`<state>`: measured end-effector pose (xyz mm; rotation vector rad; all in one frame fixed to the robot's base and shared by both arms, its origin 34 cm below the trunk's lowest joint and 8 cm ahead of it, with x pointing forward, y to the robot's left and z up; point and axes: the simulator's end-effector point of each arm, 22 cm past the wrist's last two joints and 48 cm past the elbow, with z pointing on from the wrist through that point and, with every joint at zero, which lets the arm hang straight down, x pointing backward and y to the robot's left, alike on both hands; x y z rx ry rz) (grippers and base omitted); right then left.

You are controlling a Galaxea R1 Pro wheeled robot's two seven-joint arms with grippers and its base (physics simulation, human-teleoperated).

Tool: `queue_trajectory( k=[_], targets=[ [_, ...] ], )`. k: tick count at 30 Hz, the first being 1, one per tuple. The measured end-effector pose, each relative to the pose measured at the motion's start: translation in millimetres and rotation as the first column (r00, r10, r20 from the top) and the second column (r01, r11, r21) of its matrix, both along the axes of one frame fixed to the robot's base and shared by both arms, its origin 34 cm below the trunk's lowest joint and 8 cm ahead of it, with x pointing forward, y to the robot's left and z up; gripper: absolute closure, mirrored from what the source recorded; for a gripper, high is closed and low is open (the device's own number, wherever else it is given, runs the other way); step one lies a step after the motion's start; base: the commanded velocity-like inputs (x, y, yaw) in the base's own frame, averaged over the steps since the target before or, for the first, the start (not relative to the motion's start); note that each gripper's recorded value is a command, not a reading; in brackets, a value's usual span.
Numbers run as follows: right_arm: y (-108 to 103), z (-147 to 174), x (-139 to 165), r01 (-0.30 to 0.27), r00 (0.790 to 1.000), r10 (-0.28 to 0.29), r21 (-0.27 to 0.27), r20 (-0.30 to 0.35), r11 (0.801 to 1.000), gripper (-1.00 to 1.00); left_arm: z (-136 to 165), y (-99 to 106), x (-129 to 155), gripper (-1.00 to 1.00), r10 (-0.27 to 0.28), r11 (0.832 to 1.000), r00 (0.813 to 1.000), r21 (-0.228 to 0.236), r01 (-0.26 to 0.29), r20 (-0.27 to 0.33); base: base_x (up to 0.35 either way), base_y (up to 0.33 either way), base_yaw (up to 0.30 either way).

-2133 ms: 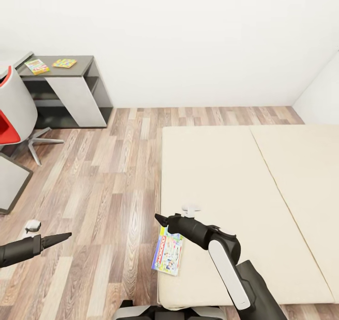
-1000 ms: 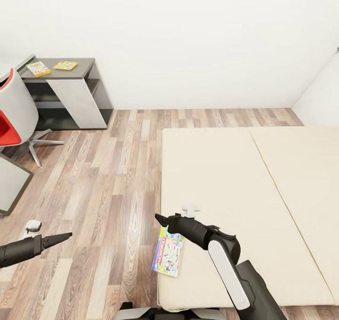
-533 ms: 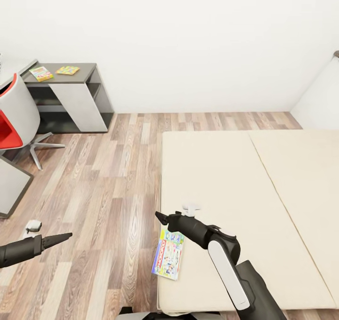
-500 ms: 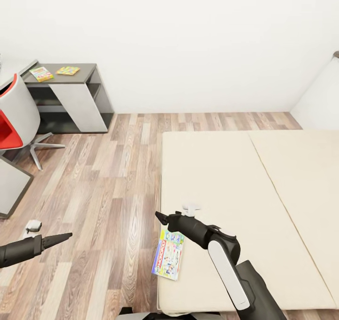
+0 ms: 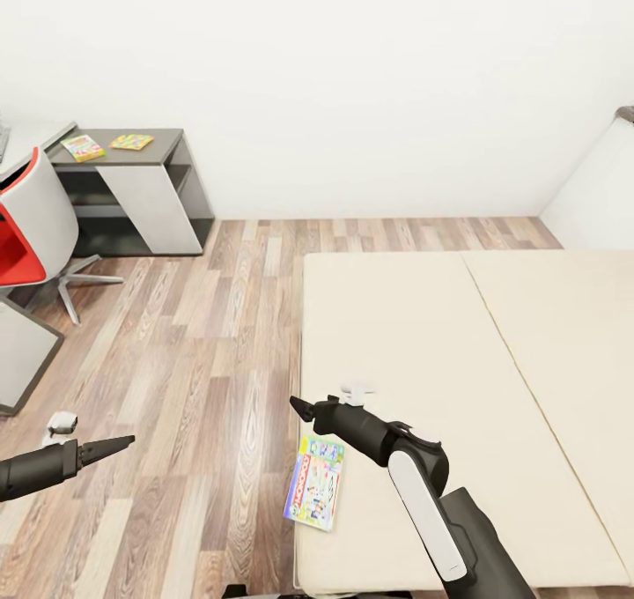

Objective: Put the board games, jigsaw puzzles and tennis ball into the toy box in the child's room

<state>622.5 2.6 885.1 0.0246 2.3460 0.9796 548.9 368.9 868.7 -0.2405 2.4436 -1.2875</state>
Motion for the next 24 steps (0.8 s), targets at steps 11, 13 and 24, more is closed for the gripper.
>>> queue_trajectory(
  k=[11,13,24],
  targets=[
    [0.1,9.6,2.0,0.000,1.000,0.000,0.000,0.019,1.000,-1.00,8.2,0.2,2.5,-1.00,0.000,1.000,1.000,0.000,0.000,0.019,0.000,0.000,0.000],
    [0.2,11.4,2.4,0.000,1.000,0.000,0.000,0.022,1.000,-1.00,9.7,0.3,2.8,-1.00,0.000,1.000,1.000,0.001,0.000,0.022,0.000,0.000,0.000],
    [0.1,21.0,4.5,0.001,0.999,-0.001,0.000,0.041,1.000,-1.00,17.7,0.3,5.0,-1.00,0.000,1.000,0.999,0.001,0.000,0.040,0.000,0.000,0.000]
  ],
)
